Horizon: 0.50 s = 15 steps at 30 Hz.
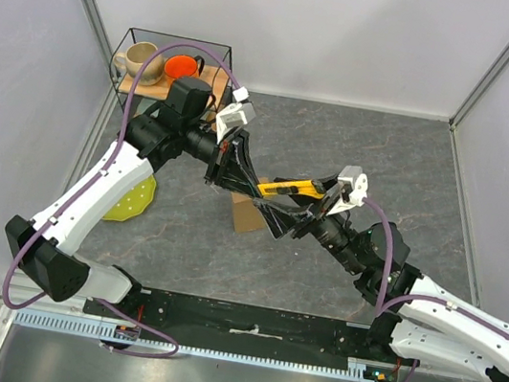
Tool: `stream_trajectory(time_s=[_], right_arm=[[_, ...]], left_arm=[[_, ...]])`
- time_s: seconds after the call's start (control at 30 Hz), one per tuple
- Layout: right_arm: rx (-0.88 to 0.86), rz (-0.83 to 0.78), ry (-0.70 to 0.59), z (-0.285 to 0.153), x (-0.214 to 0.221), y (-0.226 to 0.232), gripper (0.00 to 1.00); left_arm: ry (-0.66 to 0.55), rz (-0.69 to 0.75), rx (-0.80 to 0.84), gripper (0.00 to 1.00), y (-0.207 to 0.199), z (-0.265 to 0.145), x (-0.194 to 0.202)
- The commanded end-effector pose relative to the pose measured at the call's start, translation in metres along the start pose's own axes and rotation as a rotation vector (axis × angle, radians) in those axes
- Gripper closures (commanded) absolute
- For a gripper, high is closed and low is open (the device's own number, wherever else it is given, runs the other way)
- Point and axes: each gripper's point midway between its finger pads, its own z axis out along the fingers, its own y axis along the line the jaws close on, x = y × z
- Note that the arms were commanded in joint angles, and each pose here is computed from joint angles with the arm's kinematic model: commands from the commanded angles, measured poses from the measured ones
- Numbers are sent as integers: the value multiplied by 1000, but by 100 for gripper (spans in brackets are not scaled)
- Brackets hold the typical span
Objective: Unpack the express box
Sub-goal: Adjust the knife.
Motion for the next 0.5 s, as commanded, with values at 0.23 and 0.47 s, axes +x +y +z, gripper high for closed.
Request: stream_trajectory(time_s=[0.23,0.47], right_arm=[[-64,40,-140,10,-38,14,42],[-60,43,-137,12,-36,12,60]], left_arm=[[-10,27,19,98,-16,-1,-4],[-10,32,14,98,-17,-2,-4]])
